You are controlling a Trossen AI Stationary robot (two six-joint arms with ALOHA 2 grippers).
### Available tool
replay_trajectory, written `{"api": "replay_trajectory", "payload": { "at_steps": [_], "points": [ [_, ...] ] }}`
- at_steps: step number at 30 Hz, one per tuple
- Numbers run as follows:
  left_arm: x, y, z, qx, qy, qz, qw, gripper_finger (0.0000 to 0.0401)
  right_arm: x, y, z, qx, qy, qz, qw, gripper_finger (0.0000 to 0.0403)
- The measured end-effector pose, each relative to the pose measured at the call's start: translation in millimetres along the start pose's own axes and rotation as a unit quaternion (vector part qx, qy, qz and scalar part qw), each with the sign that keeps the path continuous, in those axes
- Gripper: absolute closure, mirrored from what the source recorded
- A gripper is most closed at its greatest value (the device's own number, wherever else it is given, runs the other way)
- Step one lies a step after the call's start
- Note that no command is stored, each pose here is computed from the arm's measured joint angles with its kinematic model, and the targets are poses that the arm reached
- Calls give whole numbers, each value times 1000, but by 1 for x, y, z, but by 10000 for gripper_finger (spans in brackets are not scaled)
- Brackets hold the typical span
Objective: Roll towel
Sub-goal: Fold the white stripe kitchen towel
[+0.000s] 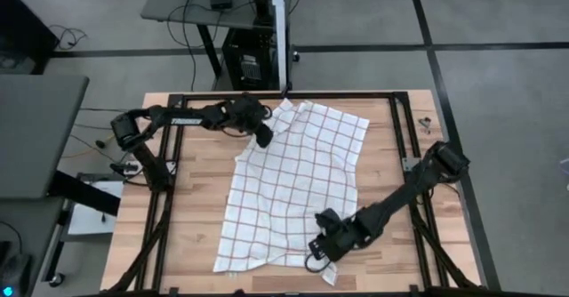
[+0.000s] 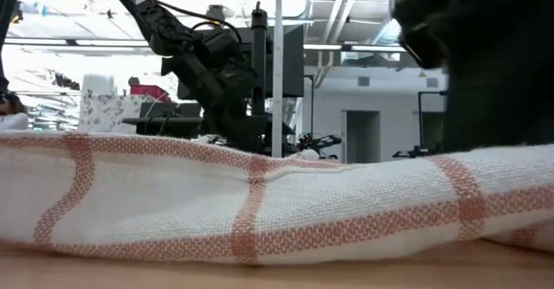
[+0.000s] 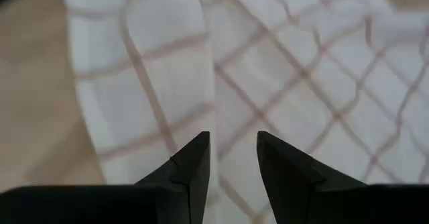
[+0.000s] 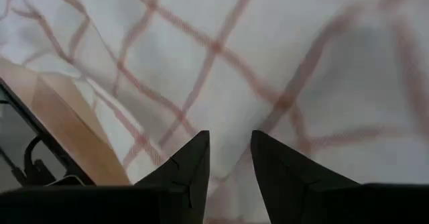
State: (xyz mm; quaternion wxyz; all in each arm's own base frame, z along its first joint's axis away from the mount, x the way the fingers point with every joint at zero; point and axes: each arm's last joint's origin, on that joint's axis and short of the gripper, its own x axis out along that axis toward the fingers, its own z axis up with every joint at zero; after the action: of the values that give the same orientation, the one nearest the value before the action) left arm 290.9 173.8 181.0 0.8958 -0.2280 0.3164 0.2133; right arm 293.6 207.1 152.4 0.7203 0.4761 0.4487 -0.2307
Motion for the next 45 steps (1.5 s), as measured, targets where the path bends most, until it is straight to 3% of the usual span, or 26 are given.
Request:
{"api": "replay_trajectory", "payload": {
  "at_steps": [3, 7, 12, 17, 26, 29, 32, 35, 40, 45],
  "points": [
    [7, 8, 0, -2, -10, 10, 1000, 292, 6, -3, -5, 10, 1, -12, 1000, 297],
    [30, 13, -17, 12, 34, 15, 999, 292, 6, -3, -2, 13, -2, -14, 1000, 297],
    [46, 21, -32, 6, 78, 64, 995, 292, 7, -2, 3, 19, -4, -10, 1000, 297],
    [39, 35, -32, 20, 89, 142, 986, 292, 6, -1, -3, 14, 1, -3, 1000, 297],
    [12, 75, -27, -49, 104, 203, 972, 292, -3, -8, -39, 25, 25, -8, 999, 297],
    [8, 77, -28, -52, 122, 187, 973, 292, -5, -14, -47, 28, 26, -29, 999, 297],
    [9, 67, -30, -56, 133, 137, 980, 292, -6, -13, -43, 30, 24, -30, 999, 297],
    [11, 48, -31, -50, 142, 86, 985, 292, -9, -6, -25, 17, 14, -17, 1000, 297],
    [-2, 20, -26, -2, 137, 57, 989, 292, -22, 12, 17, -47, -27, 18, 998, 297],
    [-33, -2, -24, 33, 156, 42, 986, 292, -9, 9, 47, -74, -50, -8, 996, 297]
  ]
}}
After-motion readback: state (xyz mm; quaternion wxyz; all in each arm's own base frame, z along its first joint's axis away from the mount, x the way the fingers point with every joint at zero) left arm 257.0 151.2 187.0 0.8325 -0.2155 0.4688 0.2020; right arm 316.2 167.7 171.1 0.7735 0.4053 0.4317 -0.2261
